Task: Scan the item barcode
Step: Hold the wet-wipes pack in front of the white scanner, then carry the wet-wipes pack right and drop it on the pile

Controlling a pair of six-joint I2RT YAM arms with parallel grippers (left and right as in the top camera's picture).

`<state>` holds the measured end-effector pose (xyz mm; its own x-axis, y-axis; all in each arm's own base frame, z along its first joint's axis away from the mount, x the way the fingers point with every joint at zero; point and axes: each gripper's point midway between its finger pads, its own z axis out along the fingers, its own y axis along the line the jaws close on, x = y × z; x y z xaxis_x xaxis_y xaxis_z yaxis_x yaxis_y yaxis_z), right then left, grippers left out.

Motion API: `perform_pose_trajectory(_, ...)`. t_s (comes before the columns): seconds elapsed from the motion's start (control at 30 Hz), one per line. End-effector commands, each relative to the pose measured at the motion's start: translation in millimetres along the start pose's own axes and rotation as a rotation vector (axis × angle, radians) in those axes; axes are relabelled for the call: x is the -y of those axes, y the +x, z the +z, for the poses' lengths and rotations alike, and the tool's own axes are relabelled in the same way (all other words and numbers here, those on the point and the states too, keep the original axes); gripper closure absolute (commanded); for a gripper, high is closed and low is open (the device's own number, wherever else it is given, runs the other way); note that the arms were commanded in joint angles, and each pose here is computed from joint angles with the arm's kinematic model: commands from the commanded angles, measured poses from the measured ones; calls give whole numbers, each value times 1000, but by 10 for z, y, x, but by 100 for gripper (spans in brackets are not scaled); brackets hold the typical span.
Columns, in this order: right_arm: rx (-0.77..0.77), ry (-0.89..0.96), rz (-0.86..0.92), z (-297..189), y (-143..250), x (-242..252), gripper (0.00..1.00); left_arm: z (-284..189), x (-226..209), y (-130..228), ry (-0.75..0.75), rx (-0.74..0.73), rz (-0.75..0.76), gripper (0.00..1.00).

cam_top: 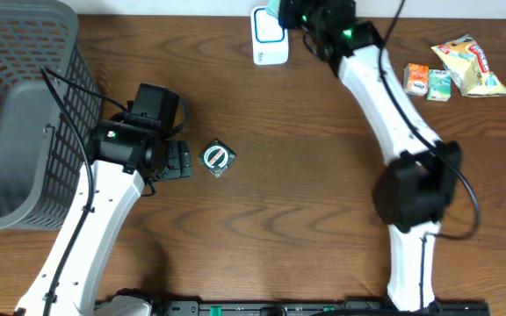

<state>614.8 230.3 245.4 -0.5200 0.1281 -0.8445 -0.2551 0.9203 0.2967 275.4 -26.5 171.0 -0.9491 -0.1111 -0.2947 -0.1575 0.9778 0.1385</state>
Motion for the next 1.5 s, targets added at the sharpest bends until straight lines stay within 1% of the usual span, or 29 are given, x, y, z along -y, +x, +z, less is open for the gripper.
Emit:
perform_pose_trajectory(0.0, -4, 47, -120, 380, 196, 84, 99, 12, -25, 2, -13, -4, -3, 2)
perform_pose_trajectory(0.1, 12, 183, -233, 569, 335, 232, 99, 12, -25, 2, -12, -4, -3, 2)
perform_pose_trajectory(0.17, 8, 232, -265, 615, 406, 272, 99, 12, -25, 2, -13, -4, -3, 2)
perform_pose_trajectory(0.27, -18, 188, -303, 702, 549, 159, 99, 12, -25, 2, -13, -4, -3, 2)
perform_pose_trajectory(0.4, -20, 181, -313, 728, 593, 105, 99, 12, -25, 2, -13, -4, -3, 3)
perform_pose_trajectory(0.53, -7, 180, -311, 715, 548, 94, 99, 12, -25, 2, -13, -4, -3, 2)
perform_pose_trajectory(0.63, 10, 225, -302, 670, 461, 197, 99, 12, -25, 2, -13, -4, -3, 2)
perform_pose_trajectory(0.8, 51, 291, -231, 429, 124, 489, 99, 12, -25, 2, -13, -4, -3, 2)
perform_pose_trajectory(0.9, 37, 366, -207, 164, -72, 831, 99, 12, -25, 2, -13, -4, -3, 2)
perform_pose_trajectory(1.0, -17, 506, -179, -172, -155, 1367, 99, 12, -25, 2, -13, -4, -3, 2)
perform_pose_trajectory(1.13, -170, 687, -136, -603, 30, 2156, 99, 12, -25, 2, -12, -4, -3, 2)
perform_pose_trajectory(1.17, -238, 765, -118, -790, 146, 2464, 99, 12, -26, 3, -13, -4, -3, 2)
perform_pose_trajectory(1.23, -319, 816, -88, -972, 304, 2768, 99, 12, -25, 2, -13, -4, -3, 2)
perform_pose_trajectory(1.27, -348, 834, -73, -1055, 358, 2886, 96, 12, -25, 2, -13, -4, -3, 2)
perform_pose_trajectory(1.33, -399, 871, -43, -1226, 454, 3105, 95, 12, -25, 2, -13, -4, -3, 2)
perform_pose_trajectory(1.37, -417, 897, -23, -1320, 493, 3216, 93, 12, -25, 2, -13, -4, -3, 2)
perform_pose_trajectory(1.4, -428, 920, 1, -1403, 523, 3312, 82, 12, -25, 2, -13, -4, -3, 2)
perform_pose_trajectory(1.43, -439, 933, 21, -1472, 551, 3397, 66, 12, -25, 2, -13, -4, -3, 2)
perform_pose_trajectory(1.47, -452, 935, 33, -1515, 581, 3447, 35, 12, -25, 2, -13, -4, -3, 2)
